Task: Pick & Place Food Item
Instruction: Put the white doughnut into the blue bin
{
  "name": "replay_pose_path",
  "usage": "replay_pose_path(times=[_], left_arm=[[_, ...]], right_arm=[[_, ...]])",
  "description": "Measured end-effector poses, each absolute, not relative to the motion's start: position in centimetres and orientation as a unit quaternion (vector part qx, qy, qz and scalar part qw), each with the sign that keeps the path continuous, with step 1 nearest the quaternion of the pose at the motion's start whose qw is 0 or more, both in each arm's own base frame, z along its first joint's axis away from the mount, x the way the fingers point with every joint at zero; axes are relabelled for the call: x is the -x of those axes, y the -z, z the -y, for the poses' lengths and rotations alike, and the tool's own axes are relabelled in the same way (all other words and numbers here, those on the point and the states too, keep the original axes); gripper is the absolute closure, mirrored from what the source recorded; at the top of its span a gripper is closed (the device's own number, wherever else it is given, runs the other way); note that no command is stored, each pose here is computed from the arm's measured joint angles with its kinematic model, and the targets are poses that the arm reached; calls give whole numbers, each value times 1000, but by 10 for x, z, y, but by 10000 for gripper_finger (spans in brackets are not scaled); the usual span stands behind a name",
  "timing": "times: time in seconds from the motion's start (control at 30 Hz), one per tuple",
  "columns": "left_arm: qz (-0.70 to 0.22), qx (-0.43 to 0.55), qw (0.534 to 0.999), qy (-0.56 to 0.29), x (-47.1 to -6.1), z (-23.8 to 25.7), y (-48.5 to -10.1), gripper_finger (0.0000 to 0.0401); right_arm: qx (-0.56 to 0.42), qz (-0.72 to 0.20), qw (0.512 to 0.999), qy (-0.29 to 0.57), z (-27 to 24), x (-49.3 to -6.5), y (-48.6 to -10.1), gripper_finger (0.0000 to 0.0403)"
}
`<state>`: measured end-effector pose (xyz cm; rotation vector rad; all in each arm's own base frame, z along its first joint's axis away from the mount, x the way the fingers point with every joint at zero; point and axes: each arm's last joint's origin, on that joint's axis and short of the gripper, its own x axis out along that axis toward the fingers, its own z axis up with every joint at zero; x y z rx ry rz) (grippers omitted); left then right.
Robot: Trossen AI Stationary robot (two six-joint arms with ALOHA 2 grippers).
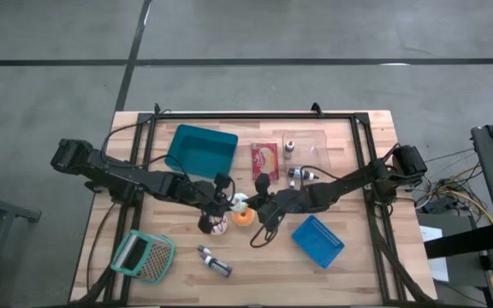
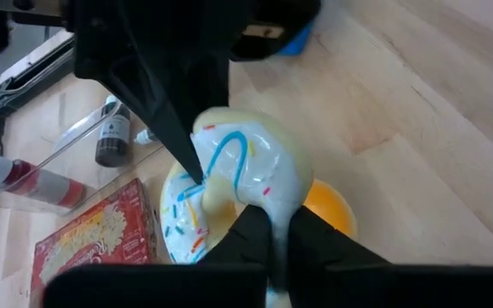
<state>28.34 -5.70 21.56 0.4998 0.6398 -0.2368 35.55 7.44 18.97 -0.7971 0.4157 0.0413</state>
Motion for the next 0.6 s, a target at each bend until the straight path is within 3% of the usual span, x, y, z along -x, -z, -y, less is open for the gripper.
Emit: replay_pose_path(times=[0.33, 0.47, 0.6], left_arm=[[-305, -247, 914, 102, -284, 58, -218, 212], [-297, -250, 916, 102, -282, 57, -222, 179], [-286, -249, 920, 102, -277, 57, -230, 172]], right_arm=[[386, -205, 899, -20, -75, -355, -189, 394], [385, -210, 898, -21, -74, -355, -188, 394], [385, -214, 898, -20, -74, -354, -187, 394]])
